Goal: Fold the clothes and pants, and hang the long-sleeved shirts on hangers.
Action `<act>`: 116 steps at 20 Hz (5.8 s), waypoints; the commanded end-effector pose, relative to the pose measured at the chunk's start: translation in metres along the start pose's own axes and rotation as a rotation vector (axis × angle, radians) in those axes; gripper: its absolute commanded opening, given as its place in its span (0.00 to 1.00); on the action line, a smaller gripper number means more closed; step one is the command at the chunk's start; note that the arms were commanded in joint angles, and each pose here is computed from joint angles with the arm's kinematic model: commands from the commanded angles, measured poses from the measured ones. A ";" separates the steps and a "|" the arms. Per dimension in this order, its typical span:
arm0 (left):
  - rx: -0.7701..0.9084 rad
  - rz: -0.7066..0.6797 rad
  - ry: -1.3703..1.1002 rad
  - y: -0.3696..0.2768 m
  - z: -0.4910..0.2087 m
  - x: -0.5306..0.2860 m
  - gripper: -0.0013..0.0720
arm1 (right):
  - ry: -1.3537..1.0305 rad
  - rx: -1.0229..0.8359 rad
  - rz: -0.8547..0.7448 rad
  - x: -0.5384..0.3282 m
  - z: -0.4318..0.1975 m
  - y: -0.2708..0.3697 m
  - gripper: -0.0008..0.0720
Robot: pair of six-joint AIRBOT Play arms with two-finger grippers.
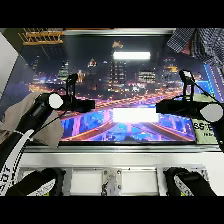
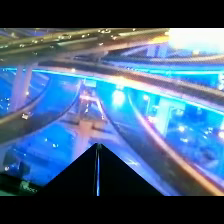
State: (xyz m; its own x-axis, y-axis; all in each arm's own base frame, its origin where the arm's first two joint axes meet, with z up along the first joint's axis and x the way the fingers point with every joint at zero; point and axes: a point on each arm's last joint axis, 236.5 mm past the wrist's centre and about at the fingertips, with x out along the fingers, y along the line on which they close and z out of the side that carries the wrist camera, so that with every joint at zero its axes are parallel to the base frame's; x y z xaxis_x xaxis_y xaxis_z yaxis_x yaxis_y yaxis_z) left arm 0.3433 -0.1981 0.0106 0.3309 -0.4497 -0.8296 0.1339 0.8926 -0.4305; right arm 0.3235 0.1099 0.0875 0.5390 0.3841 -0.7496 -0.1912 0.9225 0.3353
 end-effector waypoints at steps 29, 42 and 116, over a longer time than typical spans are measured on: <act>0.125 0.214 -0.383 0.070 0.158 -0.120 0.02 | -0.001 0.017 0.025 0.000 0.000 0.006 0.05; 0.577 0.000 -0.166 -0.101 0.056 -0.031 0.71 | -0.242 0.099 -0.095 -0.057 0.058 -0.053 0.04; -0.369 -0.099 0.112 0.096 0.122 0.138 0.87 | 0.305 0.243 -0.148 0.007 -0.062 -0.091 0.74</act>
State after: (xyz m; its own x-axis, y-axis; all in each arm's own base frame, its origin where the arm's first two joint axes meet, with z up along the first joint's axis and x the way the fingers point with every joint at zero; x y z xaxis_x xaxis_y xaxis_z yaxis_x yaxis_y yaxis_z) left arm 0.4966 -0.1533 -0.0769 0.2561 -0.4830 -0.8374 -0.1491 0.8361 -0.5279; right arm 0.2939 0.0307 0.0163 0.2695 0.2757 -0.9227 0.0712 0.9498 0.3046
